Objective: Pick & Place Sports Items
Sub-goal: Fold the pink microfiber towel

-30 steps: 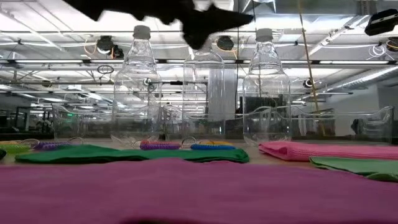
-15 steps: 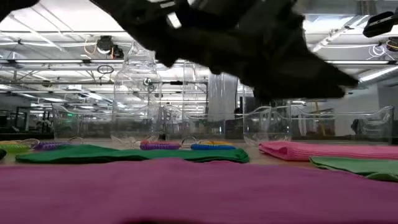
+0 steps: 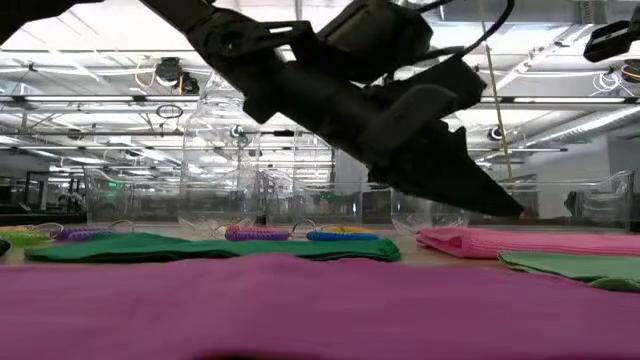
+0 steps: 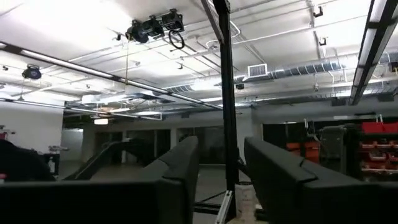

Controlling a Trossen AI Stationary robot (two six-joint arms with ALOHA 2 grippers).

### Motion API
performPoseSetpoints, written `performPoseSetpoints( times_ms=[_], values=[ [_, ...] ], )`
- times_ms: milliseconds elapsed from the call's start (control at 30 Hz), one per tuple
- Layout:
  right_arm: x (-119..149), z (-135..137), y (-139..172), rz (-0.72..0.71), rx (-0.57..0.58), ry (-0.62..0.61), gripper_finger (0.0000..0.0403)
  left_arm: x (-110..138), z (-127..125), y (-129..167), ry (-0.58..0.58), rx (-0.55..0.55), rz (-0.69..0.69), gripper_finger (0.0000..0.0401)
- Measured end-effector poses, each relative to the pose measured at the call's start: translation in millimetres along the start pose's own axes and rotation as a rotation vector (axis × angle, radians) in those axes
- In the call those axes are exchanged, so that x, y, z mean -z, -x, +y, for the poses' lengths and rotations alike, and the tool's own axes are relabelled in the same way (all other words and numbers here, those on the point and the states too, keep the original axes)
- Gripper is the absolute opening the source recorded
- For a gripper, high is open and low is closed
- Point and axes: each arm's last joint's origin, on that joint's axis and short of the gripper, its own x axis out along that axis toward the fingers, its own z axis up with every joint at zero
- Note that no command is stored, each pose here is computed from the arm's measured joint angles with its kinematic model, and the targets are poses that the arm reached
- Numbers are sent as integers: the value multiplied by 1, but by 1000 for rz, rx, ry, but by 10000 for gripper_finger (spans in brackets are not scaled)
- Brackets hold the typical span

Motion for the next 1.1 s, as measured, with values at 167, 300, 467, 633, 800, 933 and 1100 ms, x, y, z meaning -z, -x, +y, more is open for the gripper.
performPoseSetpoints(
  times_ms=[167, 300, 467, 633, 800, 933, 1100],
  values=[
    [1, 0, 0, 7, 2, 39, 91, 1, -7, -1, -22, -35, 18, 1],
    [3, -1, 0, 32, 8, 57, 91, 8, -7, -1, -18, -83, 97, 16],
    [4, -1, 0, 40, 10, 58, 91, 15, -6, 1, -10, -149, 173, 13],
    [4, -1, 0, 40, 10, 58, 91, 19, -6, 3, 24, -159, 224, 5],
    [5, -2, 0, 41, 34, 48, 91, 24, -9, 5, 83, -164, 296, 5],
    [7, -7, 0, 57, 162, 19, 91, 27, -10, 7, 122, -176, 332, 5],
    [9, -12, -10, 199, 247, -22, 91, 30, -10, 7, 168, -186, 350, 3]
  ],
)
